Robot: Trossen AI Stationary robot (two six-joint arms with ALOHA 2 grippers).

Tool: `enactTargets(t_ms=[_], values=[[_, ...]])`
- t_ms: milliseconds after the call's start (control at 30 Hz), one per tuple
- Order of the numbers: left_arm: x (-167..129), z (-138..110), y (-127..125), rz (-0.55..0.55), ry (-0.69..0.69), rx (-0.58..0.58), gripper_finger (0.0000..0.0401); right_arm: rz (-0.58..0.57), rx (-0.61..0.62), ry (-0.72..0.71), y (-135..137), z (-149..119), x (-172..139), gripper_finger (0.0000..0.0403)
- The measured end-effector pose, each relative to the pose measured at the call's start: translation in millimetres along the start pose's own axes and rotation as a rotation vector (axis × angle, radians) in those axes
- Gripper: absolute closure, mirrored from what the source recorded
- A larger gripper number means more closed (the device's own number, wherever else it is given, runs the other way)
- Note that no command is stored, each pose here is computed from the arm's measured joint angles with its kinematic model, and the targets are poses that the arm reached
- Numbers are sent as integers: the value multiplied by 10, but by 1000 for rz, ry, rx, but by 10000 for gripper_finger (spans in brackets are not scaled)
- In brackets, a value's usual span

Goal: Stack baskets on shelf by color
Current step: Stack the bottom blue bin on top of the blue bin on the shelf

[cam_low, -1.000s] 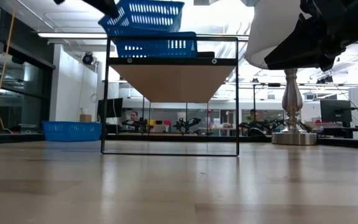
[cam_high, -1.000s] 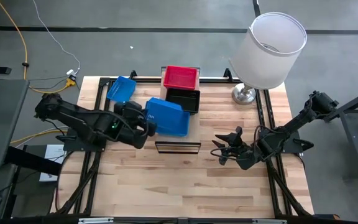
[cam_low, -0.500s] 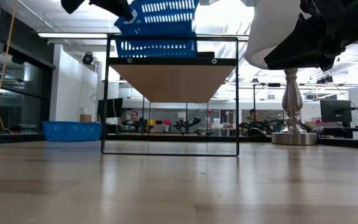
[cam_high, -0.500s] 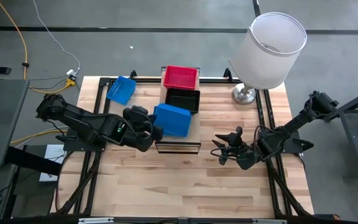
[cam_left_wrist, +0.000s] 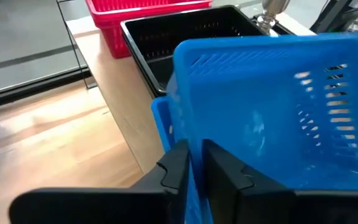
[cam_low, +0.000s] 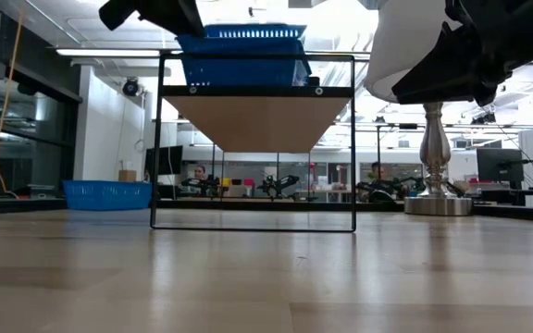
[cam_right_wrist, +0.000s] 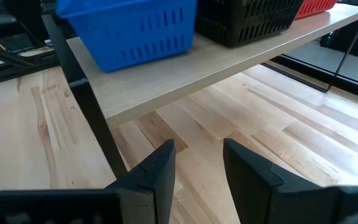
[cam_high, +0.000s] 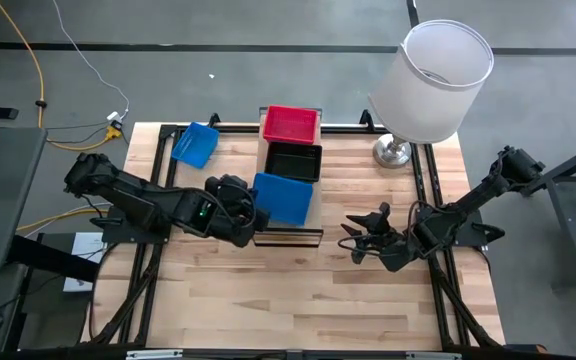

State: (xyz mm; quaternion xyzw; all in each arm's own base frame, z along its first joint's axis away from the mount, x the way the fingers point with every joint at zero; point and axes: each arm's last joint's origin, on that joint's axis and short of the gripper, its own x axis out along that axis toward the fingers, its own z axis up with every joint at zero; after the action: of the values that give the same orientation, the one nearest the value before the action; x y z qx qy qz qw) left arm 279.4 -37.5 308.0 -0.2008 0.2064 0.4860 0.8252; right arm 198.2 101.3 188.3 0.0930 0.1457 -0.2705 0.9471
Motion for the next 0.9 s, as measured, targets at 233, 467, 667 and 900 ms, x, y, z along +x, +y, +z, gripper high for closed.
enactTargets(t_ms=[233,467,667,900], values=[[-15,10,5,-11,7,25,348,1,3,1,-1,1,3,281],[-29,31,-8,-23,14,54,320,1,4,2,-1,1,3,281],[-99,150,-48,-50,0,69,291,3,4,3,0,0,3,281],[-171,263,-85,-90,9,73,274,3,4,4,0,0,3,281]])
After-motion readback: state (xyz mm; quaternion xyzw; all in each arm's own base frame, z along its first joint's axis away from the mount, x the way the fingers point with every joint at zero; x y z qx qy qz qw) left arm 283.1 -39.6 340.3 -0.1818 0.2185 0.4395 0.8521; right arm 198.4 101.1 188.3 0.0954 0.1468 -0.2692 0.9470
